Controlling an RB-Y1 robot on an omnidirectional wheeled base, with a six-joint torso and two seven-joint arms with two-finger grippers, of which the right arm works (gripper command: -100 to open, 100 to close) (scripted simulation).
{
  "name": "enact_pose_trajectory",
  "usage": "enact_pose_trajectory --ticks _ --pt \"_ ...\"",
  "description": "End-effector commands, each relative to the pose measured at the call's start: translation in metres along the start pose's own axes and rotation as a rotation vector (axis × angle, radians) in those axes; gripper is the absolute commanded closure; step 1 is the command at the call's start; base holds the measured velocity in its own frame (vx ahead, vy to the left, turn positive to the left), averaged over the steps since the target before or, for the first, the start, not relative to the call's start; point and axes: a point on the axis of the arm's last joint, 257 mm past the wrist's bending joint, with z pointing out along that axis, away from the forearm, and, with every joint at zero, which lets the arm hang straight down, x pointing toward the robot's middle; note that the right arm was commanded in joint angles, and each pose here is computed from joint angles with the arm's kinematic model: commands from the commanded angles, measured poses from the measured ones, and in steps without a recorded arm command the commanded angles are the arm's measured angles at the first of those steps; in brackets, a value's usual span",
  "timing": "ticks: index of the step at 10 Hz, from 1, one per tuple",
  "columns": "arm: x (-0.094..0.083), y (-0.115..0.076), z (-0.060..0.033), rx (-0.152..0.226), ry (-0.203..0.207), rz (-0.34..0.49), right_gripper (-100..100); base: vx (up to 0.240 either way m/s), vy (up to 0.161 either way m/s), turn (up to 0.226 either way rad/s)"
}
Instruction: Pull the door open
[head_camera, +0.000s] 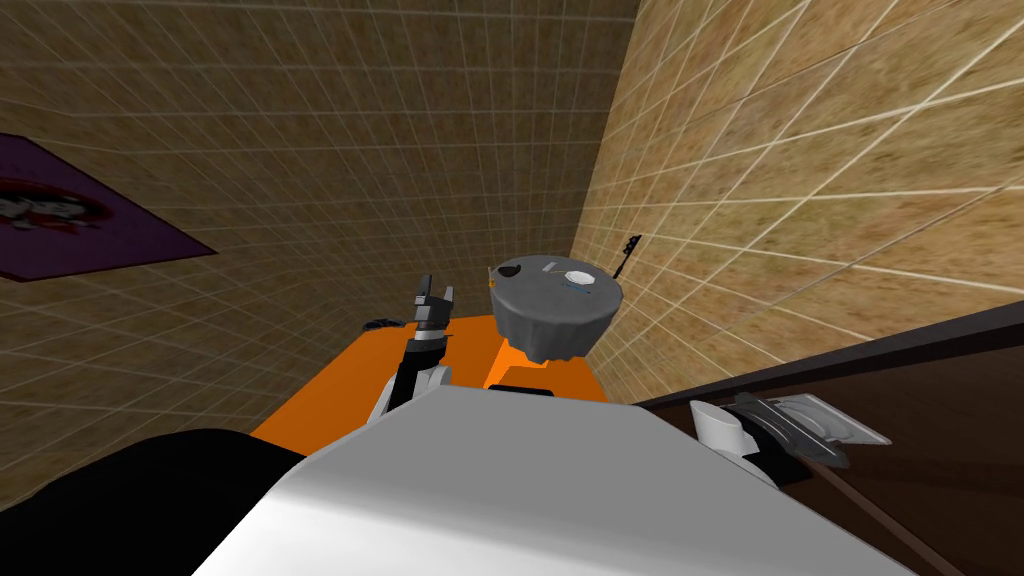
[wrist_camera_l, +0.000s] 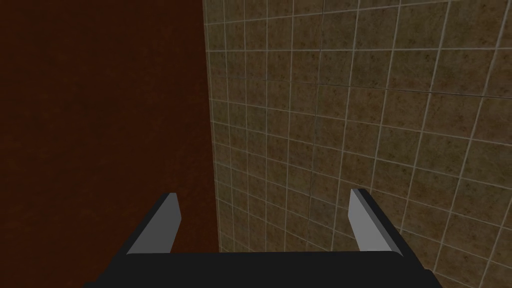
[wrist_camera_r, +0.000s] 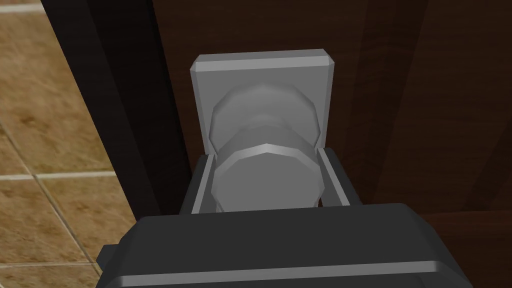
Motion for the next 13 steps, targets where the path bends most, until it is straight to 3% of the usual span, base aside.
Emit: enact_pose_trajectory --ticks 1,4,6,9,10,13 --pt "0.000 -0.002 -0.0006 0.003 0.000 0.002 100 -0.007 0.028 0.003" --pt "0.000 -0.002 -0.0006 0.003 0.000 0.002 100 -0.002 0.009 0.000" --pt "-0.002 -0.003 -0.0020 0.024 -0.002 -0.001 100 -0.024 0.138 0.084" --pt "0.000 -0.009 -0.0027 0.057 0.005 0.001 100 0.005 0.179 0.001" --pt "0.002 -0.016 -0.0038 0.090 0.010 0.002 100 0.006 0.140 -0.061" --pt "0.004 -0.024 -0.0056 0.129 0.015 0.005 100 0.023 0.087 -0.051"
